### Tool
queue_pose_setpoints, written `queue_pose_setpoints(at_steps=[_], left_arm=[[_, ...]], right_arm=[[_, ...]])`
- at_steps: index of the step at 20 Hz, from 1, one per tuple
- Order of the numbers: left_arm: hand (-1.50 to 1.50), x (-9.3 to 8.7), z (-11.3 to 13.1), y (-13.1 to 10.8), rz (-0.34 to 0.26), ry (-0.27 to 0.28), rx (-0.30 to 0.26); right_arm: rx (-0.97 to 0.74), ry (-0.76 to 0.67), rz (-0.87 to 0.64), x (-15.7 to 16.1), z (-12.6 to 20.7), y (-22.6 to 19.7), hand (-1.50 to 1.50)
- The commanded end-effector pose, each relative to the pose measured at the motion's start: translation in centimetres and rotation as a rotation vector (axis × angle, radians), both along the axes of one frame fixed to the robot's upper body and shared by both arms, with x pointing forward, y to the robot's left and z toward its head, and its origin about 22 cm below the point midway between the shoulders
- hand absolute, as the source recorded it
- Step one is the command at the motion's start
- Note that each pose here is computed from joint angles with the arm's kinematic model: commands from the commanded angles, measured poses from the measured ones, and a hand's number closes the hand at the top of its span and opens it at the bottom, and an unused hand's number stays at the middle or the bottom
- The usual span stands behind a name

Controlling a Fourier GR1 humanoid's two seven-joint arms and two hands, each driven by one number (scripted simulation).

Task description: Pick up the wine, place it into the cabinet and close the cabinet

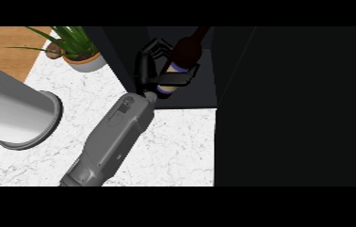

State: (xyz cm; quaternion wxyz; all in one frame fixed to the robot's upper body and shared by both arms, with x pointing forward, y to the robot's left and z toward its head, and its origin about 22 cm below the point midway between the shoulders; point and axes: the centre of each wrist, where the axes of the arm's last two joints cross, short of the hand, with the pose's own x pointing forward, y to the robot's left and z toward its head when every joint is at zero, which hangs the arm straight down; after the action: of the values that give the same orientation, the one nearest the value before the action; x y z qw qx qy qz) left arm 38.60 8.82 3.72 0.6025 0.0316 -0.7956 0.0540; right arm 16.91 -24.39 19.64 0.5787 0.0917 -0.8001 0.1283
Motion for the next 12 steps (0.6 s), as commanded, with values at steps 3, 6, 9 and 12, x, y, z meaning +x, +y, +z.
queue_pose_setpoints(at_steps=[3, 6, 9, 12], left_arm=[[1.5, 1.6, 0.2, 0.2, 0.051, -0.014, 0.043], [1.5, 1.8, -0.7, 0.2, 0.082, -0.062, 0.081], [1.5, 3.2, 1.3, -0.2, 0.093, -0.082, 0.101], [1.5, 4.1, 0.9, 2.5, 0.105, -0.087, 0.085]], right_arm=[[0.048, -0.05, 0.072, -3.6, 2.1, 0.3, -1.5], [0.049, -0.03, 0.082, -1.9, 0.7, 1.2, -1.5], [0.046, -0.055, 0.09, -2.8, 1.2, 0.8, -1.5], [0.053, -0.044, 0.069, -1.8, 1.3, 0.4, -1.5]])
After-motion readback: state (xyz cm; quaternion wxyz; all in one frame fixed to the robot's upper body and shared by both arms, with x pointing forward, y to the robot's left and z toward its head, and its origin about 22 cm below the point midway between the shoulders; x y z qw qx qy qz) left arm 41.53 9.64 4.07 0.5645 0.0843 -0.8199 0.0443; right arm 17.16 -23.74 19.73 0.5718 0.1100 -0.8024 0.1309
